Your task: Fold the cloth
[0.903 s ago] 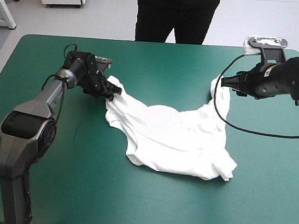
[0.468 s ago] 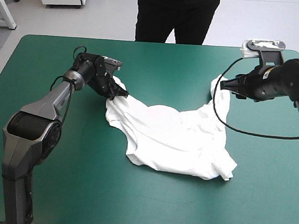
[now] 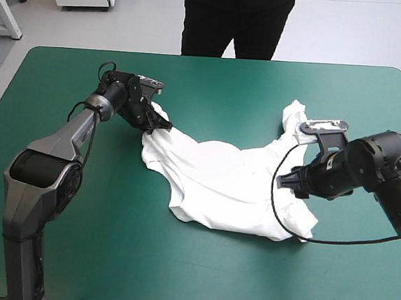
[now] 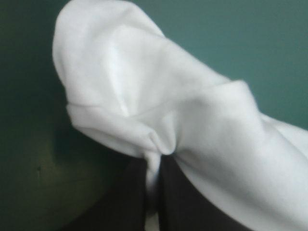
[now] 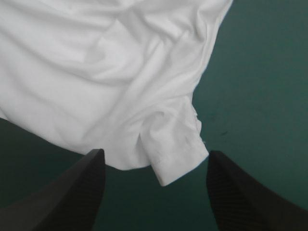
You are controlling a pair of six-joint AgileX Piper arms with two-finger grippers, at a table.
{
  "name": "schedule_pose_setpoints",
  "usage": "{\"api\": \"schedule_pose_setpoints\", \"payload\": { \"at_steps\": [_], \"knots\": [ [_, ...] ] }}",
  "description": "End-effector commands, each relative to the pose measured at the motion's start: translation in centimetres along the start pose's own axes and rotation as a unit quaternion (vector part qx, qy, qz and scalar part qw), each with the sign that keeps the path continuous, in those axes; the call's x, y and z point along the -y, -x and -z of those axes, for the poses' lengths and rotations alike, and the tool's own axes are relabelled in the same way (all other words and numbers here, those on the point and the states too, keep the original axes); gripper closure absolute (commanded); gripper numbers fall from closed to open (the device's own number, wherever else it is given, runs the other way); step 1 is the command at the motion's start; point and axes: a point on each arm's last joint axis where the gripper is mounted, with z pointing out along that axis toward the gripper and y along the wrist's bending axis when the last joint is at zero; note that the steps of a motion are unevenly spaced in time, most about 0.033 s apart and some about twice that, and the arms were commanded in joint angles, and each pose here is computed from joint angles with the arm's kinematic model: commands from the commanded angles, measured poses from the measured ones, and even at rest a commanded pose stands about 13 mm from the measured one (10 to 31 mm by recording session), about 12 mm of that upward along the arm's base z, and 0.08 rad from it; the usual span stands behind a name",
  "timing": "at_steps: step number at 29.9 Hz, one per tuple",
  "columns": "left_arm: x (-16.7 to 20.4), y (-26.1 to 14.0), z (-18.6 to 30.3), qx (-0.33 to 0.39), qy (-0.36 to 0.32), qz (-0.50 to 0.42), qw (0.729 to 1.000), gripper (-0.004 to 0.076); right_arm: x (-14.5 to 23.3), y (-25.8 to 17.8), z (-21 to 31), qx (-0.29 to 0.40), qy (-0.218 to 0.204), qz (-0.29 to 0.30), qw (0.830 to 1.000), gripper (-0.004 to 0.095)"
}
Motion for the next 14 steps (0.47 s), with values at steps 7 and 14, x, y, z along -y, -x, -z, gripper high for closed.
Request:
{"api": "schedule_pose_setpoints", "payload": {
  "at_steps": [7,14],
  "knots": [
    [0.7,0.6,2.3,0.031,-0.008,0.001,0.999,0.0733,1.0,-3.3,-3.7,-0.065,-0.038,-0.032,0.997,0.0283],
    [0.7,0.7,2.3,0.033,-0.009,0.001,0.999,0.0733,1.2,-5.2,-7.7,-0.064,-0.024,-0.045,0.997,0.0291]
  ]
}}
